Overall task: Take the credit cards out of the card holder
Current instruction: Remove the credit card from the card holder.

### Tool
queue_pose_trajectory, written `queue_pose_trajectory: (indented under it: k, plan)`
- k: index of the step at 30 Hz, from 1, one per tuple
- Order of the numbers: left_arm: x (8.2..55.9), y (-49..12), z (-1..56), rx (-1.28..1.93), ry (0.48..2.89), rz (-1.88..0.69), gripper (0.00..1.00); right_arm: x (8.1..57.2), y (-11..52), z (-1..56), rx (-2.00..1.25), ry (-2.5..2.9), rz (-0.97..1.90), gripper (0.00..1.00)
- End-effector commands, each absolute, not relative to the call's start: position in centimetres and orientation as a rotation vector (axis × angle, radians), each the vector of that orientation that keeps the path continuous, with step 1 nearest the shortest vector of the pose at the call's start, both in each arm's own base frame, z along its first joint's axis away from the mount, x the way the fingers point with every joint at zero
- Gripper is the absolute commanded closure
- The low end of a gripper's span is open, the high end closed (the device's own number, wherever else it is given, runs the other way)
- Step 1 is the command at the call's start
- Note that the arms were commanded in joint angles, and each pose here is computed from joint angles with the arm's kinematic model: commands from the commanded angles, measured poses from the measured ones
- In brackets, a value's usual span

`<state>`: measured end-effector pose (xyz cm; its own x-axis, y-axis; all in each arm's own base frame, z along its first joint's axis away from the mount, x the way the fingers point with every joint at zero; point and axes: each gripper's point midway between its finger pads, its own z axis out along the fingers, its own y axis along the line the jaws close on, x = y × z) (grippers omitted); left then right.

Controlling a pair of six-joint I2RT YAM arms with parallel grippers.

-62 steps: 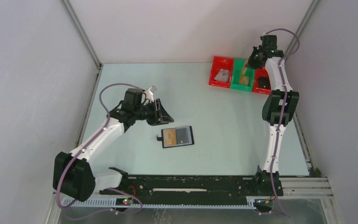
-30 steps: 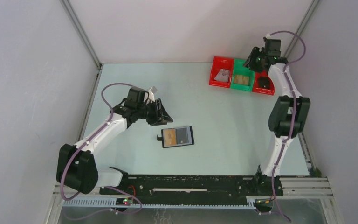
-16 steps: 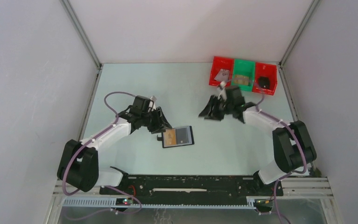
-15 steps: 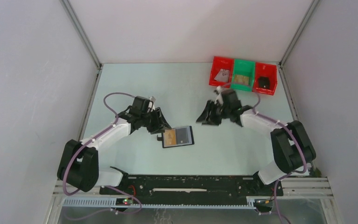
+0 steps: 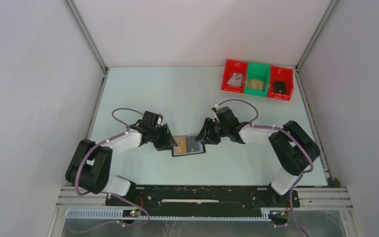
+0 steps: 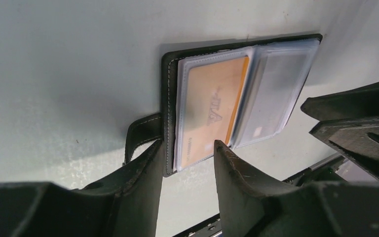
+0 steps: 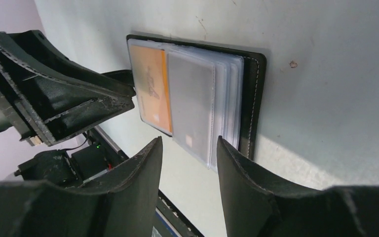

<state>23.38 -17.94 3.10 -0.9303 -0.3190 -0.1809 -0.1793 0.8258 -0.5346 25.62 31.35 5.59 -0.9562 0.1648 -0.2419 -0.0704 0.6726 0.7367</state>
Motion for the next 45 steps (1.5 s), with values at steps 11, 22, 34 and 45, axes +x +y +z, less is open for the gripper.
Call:
queue_pose_trajectory:
  k: [11,22,34,45]
  plan:
    - [24.3,-18.2,1.0,-0.368,2.755,-0.772,0.54,25.9,34.3,4.3,0.073,2.595,1.191,0.47]
    - [24.5,-18.7,0.9,-0.354,2.757,-0.801,0.55,25.5,35.9,8.1,0.010,2.506,1.316,0.48]
    - [25.1,-18.5,3.2,-0.328,2.708,-0.795,0.55,24.7,38.0,10.8,-0.065,2.452,1.391,0.49]
    - [26.8,-14.8,8.7,-0.399,2.567,-0.708,0.54,23.7,40.4,10.5,-0.146,2.472,1.423,0.49]
